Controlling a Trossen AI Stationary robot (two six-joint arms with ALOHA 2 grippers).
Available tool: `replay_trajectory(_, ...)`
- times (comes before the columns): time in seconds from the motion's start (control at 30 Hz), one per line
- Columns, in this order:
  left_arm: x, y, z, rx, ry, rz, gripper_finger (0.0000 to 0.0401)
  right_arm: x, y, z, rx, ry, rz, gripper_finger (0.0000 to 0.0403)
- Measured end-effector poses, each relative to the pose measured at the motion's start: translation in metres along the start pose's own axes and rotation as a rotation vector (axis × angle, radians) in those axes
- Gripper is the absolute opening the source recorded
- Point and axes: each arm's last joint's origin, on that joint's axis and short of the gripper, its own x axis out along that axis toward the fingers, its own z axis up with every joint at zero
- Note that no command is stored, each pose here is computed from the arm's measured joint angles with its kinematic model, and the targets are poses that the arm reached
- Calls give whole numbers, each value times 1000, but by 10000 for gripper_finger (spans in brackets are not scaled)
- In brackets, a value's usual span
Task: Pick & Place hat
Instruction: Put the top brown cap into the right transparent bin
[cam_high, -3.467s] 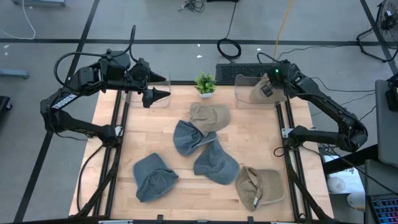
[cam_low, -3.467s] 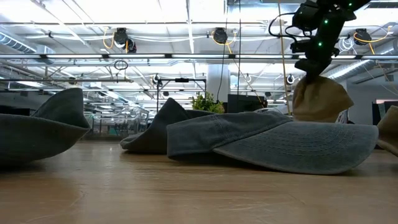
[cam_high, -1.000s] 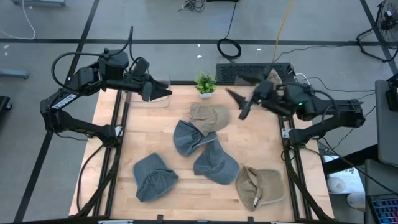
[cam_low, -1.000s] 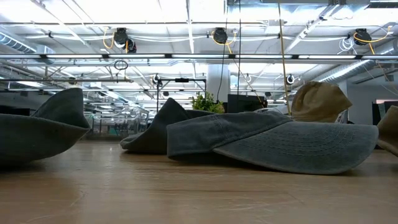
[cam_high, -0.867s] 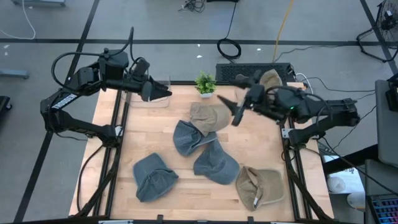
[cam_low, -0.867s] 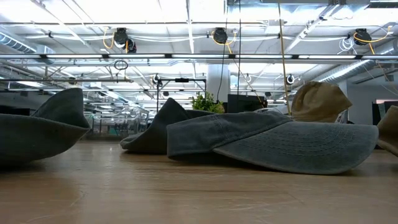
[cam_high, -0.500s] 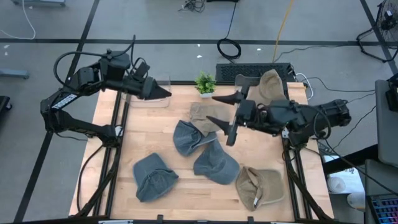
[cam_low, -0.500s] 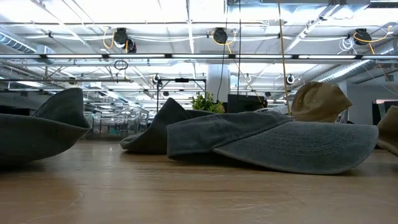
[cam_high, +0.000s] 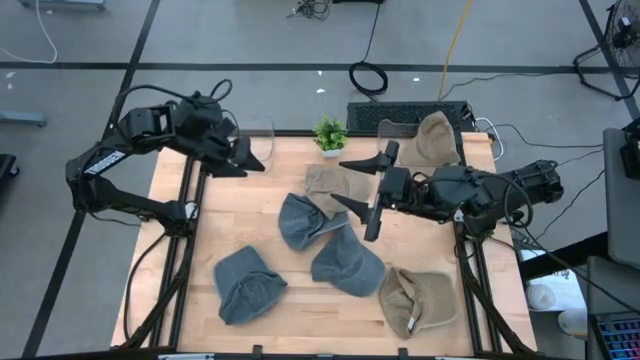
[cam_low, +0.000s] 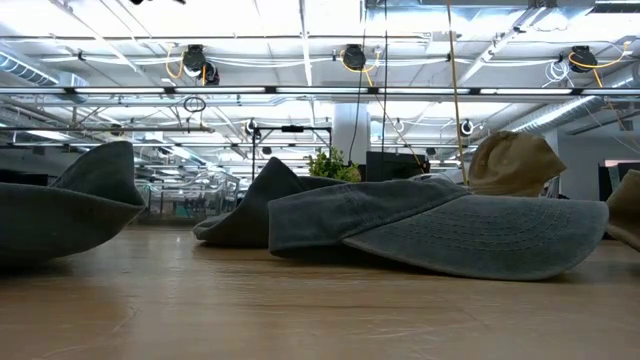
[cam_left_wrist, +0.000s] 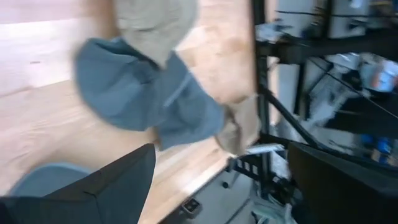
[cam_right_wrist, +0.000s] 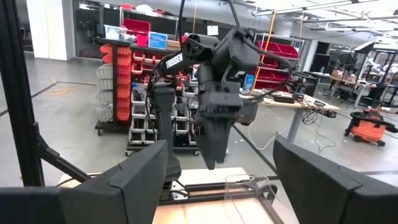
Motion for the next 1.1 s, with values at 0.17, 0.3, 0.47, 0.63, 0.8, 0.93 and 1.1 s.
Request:
replay_trajectory(0.17, 2, 6, 0, -54, -22, 88, 374, 0, 0, 0, -2, 0, 2, 279)
replay_trajectory(0.3, 6, 10, 1, -57, -55, 167, 374, 0, 0, 0, -12, -1, 2, 279)
replay_trajectory(0.47, 27, 13, 8, 12, -45, 231, 374, -2, 3, 0, -60, -2, 15, 279)
replay_trajectory(0.63, 60, 20, 17, 6, -17, 282, 374, -4, 7, 1, -108, -4, 31, 279)
replay_trajectory(0.8, 89, 32, 27, 2, -29, 331, 374, -5, 8, 0, -106, 0, 36, 279)
replay_trajectory(0.93, 109, 37, 37, 35, -50, 308, 374, -5, 8, -3, -126, 31, 42, 279)
replay_trajectory(1.1, 128, 41, 51, 94, -61, 322, 374, -5, 9, -5, -119, 45, 44, 279)
